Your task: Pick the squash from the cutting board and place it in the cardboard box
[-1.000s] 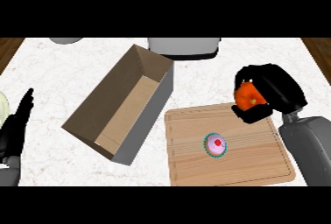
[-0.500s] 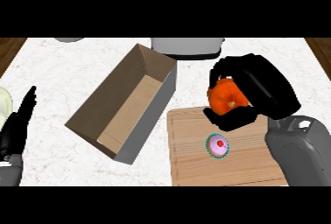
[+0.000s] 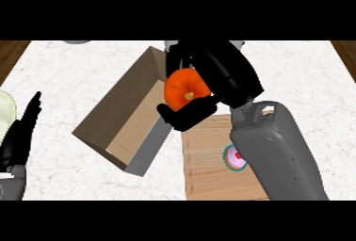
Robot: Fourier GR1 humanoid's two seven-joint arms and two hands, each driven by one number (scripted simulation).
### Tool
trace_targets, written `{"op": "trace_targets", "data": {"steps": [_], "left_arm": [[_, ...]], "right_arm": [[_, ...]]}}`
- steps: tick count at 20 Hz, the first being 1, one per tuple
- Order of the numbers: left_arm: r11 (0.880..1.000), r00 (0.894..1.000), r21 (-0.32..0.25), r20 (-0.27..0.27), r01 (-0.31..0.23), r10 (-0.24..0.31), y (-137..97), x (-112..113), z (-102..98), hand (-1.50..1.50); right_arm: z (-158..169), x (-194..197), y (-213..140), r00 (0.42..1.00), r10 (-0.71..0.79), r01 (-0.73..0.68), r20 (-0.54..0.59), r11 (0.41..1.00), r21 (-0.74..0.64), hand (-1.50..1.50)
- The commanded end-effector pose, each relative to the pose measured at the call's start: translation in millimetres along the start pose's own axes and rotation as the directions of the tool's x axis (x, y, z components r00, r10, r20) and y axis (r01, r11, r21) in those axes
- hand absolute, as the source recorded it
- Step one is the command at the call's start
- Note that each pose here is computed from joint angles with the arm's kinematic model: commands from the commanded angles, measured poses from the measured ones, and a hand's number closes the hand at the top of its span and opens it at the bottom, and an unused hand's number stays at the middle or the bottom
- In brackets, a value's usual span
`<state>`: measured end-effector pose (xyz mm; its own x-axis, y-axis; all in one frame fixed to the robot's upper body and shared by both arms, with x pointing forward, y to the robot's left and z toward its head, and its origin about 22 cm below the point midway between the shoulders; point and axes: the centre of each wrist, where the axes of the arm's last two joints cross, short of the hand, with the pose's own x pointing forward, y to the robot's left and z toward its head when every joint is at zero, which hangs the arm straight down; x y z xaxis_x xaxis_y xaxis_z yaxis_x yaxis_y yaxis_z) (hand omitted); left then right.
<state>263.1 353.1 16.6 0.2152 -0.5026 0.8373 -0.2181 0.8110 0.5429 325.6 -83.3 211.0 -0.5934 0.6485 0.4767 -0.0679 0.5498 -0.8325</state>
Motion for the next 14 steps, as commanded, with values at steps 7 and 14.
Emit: {"op": "trace_targets", "data": {"steps": [7,14], "left_arm": [[1.000,1.000,-0.016,0.026,0.015,-0.014,-7,15,-12,0.00],[0.999,0.999,-0.050,0.048,0.004,-0.002,-13,19,-25,0.00]], "right_arm": [[-58,21,57,0.987,-0.117,0.122,-0.114,0.992,0.036,1.50],[-99,22,71,0.984,-0.073,0.081,-0.161,0.996,0.038,1.50]]}}
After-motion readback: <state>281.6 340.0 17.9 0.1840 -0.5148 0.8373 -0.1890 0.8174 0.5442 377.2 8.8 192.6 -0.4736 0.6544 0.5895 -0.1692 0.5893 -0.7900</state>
